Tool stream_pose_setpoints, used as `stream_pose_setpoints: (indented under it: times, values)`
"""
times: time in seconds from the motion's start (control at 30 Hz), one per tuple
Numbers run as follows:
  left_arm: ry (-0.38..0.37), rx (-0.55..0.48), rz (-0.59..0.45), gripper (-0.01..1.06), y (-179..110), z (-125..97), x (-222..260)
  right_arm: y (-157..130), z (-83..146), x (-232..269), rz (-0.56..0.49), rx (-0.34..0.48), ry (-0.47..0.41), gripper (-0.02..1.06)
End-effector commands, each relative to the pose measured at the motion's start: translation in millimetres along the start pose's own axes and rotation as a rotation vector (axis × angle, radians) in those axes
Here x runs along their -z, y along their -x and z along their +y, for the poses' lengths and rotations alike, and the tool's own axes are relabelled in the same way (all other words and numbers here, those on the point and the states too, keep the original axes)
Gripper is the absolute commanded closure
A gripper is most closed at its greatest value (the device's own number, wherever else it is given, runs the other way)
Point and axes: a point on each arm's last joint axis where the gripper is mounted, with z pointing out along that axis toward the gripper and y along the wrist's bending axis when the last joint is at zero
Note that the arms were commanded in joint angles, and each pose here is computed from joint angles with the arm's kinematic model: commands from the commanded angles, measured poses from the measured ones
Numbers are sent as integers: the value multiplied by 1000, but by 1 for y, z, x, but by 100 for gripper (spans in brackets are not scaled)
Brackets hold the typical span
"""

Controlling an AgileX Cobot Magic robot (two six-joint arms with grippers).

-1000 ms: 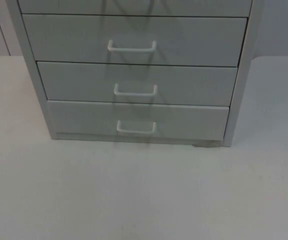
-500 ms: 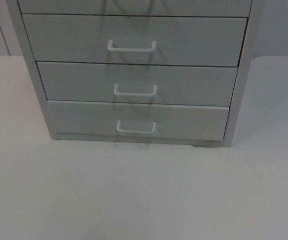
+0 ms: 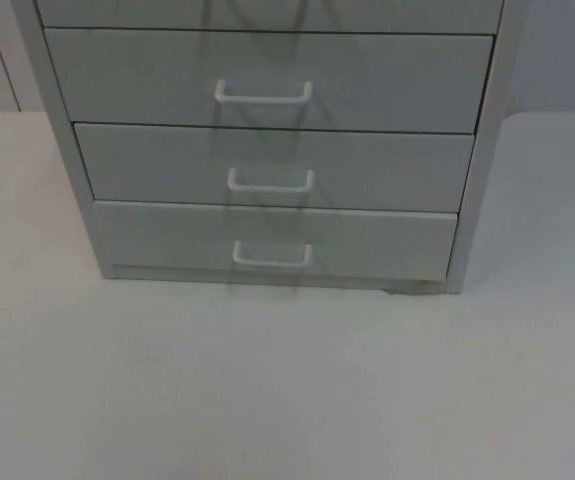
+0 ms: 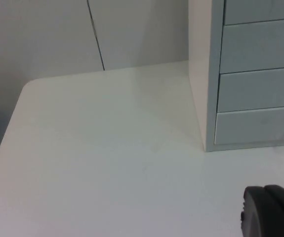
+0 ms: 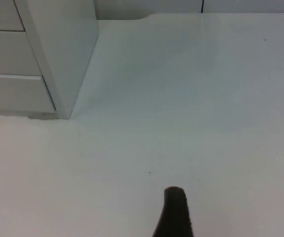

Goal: Open the drawer with the left hand, place the block into the drawer with the right hand, then close the drawer with the left hand.

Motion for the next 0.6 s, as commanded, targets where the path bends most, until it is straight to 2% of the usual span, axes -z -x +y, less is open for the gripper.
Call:
stream_pose_setpoints:
  times: [0.0,0.27,0.37,0.47,0.57]
  values:
    - [8,6,-6,105,0,0,-1,0,-1,0,-6,6,1,44]
    - [29,5,9,105,-2,2,0,0,-1,0,-6,6,1,44]
    - [43,16,43,105,-7,3,-6,0,-1,0,-6,6,1,44]
    - [29,36,123,105,-23,2,-21,0,-1,0,-6,6,1,44]
    - [37,40,122,105,-24,3,-23,0,-1,0,-6,6,1,44]
